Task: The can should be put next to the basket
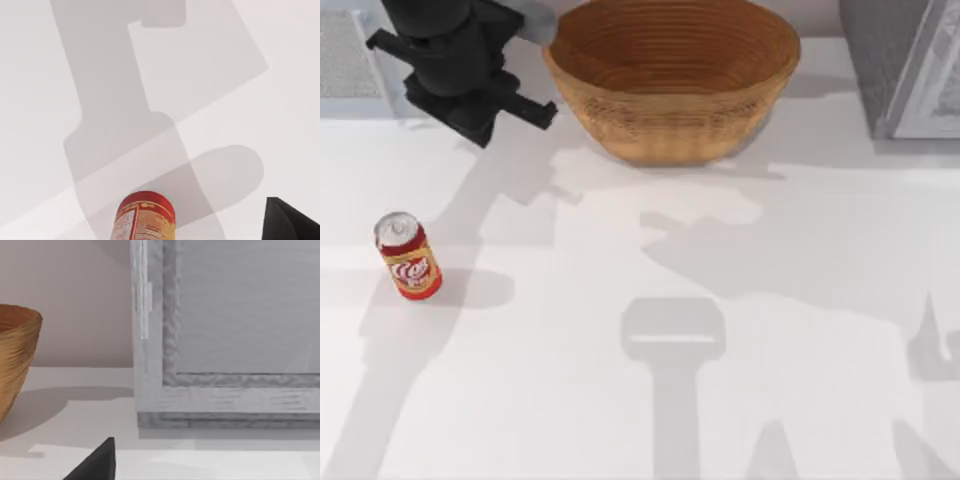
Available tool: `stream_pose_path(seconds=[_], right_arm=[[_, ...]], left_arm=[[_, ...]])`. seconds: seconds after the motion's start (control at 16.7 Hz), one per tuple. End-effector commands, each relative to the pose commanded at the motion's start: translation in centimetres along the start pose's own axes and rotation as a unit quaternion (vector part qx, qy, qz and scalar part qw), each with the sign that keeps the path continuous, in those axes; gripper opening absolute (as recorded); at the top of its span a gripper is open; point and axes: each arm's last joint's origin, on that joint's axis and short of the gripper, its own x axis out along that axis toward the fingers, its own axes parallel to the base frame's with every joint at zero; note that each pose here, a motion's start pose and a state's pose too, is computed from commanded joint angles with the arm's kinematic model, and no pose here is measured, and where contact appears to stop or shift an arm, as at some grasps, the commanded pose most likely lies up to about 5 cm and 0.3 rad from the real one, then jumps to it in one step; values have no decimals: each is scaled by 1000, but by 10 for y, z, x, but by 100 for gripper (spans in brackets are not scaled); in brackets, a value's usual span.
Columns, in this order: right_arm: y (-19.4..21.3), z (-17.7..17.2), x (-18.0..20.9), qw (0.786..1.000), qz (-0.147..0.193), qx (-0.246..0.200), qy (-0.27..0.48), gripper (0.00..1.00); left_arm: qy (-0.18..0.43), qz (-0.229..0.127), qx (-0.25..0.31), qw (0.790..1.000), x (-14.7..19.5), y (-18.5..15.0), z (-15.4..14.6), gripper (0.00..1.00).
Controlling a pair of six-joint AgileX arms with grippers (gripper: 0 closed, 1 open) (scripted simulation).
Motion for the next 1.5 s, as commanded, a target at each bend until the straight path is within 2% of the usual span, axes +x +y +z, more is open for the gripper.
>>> stream_pose_path(seconds=[0.18, 0.42, 0.6, 0.78, 0.96, 1.5], right_arm=[[0, 0, 0, 1000, 0, 0, 0, 100], [0, 0, 0, 1000, 0, 0, 0, 100], [0, 0, 0, 1000, 0, 0, 0, 100], [0, 0, 0, 1000, 0, 0, 0, 100], [0, 0, 0, 1000, 0, 0, 0, 100], [0, 0, 0, 1000, 0, 0, 0, 100]], left_arm=[[-20, 9, -54, 998, -24, 47, -31, 0], [-11, 11, -111, 994, -27, 94, -73, 0], [23, 12, -193, 981, 6, 147, -123, 0], [54, 13, -255, 965, 45, 182, -167, 0], [74, 12, -275, 959, 65, 194, -186, 0], [74, 12, -275, 959, 73, 194, -187, 0]])
